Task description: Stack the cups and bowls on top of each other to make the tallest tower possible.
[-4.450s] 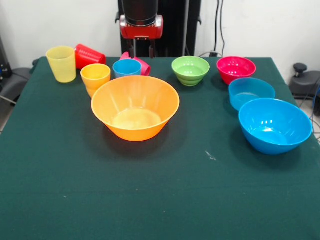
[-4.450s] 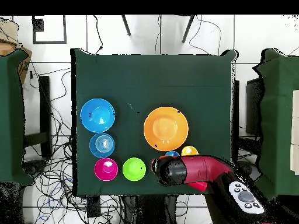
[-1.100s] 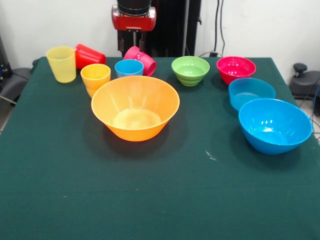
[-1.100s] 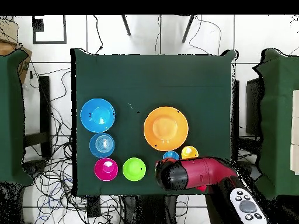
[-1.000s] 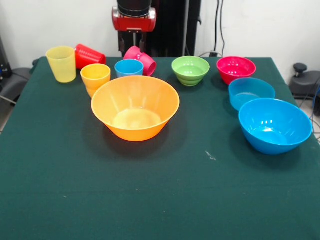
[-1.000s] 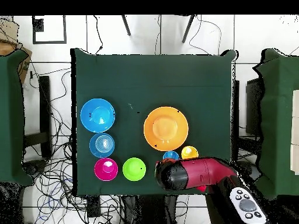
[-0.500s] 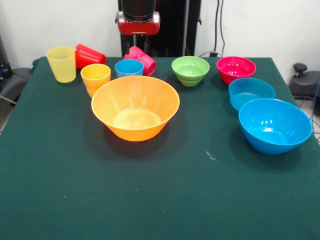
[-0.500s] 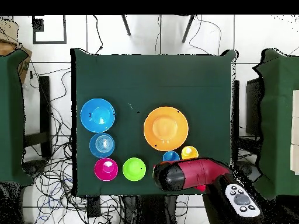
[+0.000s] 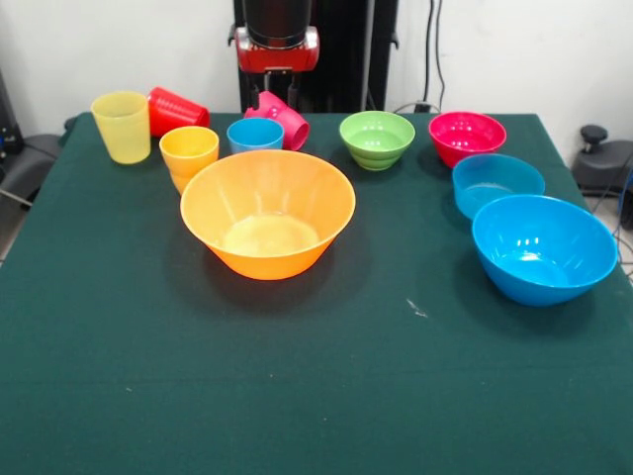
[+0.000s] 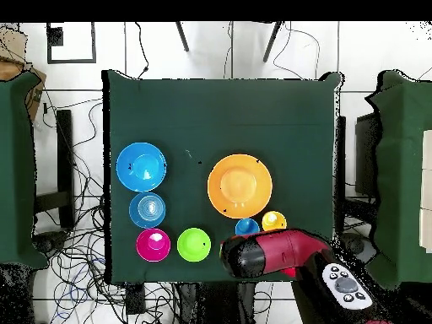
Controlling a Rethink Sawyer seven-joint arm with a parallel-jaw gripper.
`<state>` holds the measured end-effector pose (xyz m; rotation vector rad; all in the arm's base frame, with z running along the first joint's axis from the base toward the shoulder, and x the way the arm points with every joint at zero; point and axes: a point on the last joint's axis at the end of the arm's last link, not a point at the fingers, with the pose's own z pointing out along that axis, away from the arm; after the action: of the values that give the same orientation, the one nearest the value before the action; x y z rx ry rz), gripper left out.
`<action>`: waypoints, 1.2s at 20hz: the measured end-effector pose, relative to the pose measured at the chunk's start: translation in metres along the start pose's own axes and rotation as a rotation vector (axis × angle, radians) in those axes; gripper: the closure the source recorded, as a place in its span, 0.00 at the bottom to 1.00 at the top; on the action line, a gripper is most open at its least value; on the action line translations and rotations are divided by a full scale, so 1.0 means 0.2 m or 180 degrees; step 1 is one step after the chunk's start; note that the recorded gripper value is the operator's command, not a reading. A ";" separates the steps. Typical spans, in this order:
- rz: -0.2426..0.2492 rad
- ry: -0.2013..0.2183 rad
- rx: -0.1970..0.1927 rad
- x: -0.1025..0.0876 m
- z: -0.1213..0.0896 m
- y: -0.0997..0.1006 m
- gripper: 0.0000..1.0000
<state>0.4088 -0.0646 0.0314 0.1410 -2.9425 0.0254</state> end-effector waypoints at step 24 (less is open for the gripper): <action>-0.0025 0.0217 -0.0195 0.08 0.14 0.08 0.00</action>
<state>0.3869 -0.0502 0.0057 0.1399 -2.8708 -0.0597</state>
